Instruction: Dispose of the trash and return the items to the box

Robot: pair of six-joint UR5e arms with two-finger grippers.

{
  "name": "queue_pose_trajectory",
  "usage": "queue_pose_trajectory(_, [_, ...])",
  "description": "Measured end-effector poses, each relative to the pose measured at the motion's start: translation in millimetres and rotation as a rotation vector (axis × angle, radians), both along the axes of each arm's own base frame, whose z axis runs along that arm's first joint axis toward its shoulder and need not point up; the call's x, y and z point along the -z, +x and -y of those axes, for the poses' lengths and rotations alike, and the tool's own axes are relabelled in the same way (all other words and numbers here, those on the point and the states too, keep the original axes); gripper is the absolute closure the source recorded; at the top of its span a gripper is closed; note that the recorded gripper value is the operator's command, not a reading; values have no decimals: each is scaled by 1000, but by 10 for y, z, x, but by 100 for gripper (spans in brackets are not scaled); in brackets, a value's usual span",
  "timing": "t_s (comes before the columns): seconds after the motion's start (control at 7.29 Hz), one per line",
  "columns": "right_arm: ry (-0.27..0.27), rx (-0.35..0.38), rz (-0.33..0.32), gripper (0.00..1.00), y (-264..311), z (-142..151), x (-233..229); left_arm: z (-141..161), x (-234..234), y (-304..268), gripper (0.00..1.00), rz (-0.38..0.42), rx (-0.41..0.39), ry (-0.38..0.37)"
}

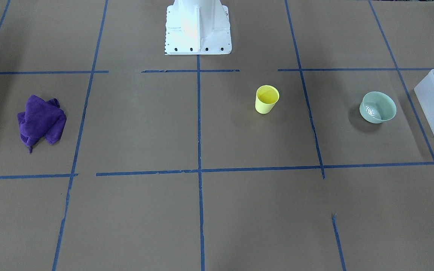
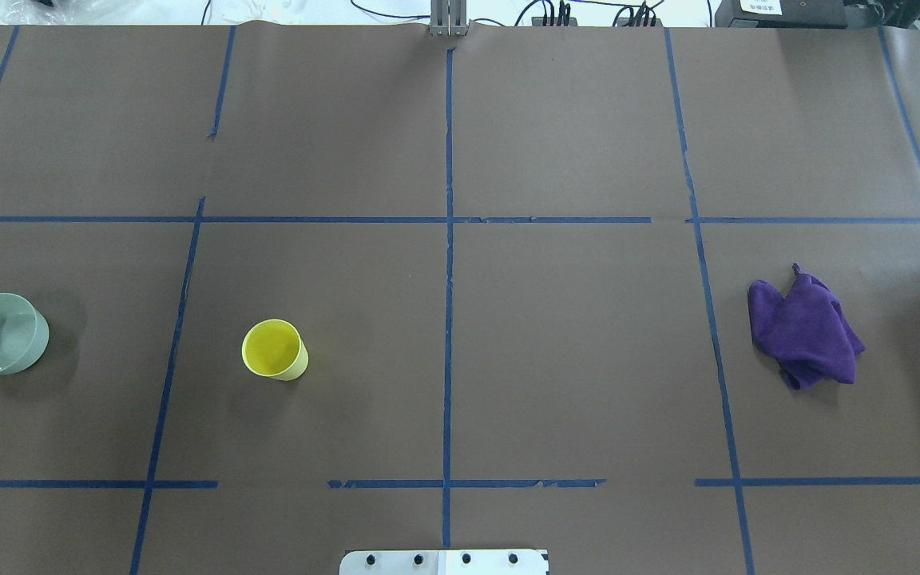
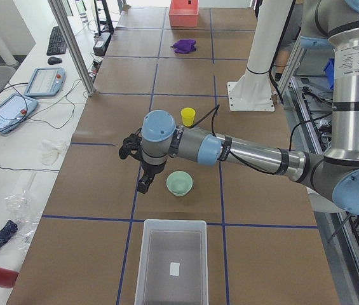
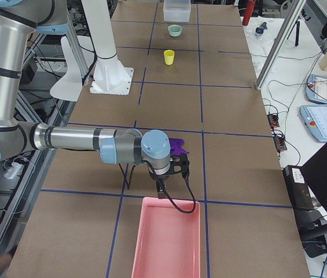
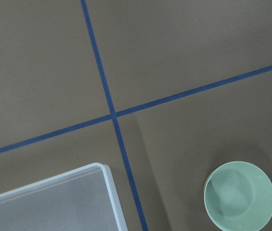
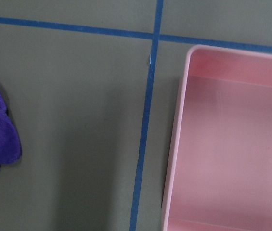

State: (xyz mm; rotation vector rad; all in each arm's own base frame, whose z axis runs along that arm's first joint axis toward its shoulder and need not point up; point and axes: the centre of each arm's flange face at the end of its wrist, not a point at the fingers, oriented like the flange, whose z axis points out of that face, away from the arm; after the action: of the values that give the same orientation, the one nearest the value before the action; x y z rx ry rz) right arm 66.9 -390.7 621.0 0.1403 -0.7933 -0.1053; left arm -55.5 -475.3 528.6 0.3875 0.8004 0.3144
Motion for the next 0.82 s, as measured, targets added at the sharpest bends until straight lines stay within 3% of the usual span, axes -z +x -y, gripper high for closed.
queue_pose_trajectory(0.27, [96, -2, 16, 0, -12, 267, 319, 142, 213, 42, 0, -6, -6, 213])
queue_pose_trajectory(0.41, [105, -13, 34, 0, -27, 333, 414, 155, 273, 62, 0, -35, 25, 292])
queue_pose_trajectory(0.55, [99, -44, 54, 0, -45, 375, 504, 135, 361, 179, 0, -108, 89, 293])
queue_pose_trajectory(0.82, [106, -91, 85, 0, -174, 433, 663, 51, 615, 660, 0, -219, 142, 229])
